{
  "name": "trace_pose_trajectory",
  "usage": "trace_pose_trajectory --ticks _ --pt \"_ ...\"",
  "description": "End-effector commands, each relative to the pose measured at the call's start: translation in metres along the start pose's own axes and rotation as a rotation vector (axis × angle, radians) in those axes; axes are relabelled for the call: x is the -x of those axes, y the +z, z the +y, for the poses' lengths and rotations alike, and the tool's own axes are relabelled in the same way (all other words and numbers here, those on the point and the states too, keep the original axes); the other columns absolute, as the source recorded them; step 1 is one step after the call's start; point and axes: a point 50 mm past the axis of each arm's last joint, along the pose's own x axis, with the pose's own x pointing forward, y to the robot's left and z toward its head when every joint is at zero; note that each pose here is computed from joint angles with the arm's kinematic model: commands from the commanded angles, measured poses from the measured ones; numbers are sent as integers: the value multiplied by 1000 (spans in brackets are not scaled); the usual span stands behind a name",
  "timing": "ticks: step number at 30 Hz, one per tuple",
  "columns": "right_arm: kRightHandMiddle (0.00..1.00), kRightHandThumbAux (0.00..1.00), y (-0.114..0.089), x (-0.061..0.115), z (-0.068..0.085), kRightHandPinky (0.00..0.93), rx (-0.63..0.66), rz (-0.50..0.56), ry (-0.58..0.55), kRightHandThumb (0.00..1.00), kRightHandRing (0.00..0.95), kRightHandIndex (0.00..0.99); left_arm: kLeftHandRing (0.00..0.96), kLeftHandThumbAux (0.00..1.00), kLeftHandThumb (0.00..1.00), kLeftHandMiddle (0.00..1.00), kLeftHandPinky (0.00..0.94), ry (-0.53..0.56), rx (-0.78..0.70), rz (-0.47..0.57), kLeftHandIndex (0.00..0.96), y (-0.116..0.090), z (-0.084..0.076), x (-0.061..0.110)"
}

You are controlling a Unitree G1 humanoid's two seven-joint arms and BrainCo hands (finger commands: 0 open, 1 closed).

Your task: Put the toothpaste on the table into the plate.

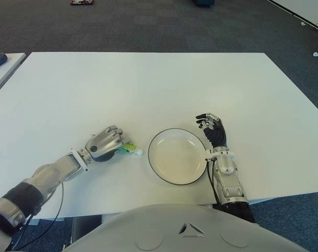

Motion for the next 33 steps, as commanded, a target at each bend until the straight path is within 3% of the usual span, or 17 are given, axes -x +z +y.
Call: trace_pose_trajectory --ticks 1,10,18,25,30,33 --pt "414 737 -1 -1 0 441 12 5 2 697 416 413 892 708 710 892 894 -219 0 -36 441 11 -25 19" --pt "415 735 -1 -2 1 447 -2 7 4 697 419 413 892 709 708 892 893 -234 -22 -17 441 8 -23 17" --pt "414 736 0 -2 1 442 -7 9 1 698 417 412 888 710 707 894 888 -171 21 42 441 -4 -17 9" --pt "417 737 0 -4 2 442 -4 9 2 700 420 413 876 709 708 879 871 -108 64 111 441 -35 22 -13" --pt "414 737 0 -4 2 431 -2 7 4 699 413 413 869 710 707 870 862 -76 118 165 441 -43 49 -22" --pt "412 737 0 -5 2 426 -3 5 6 699 409 413 854 712 707 857 834 -73 155 193 440 -45 56 -23"
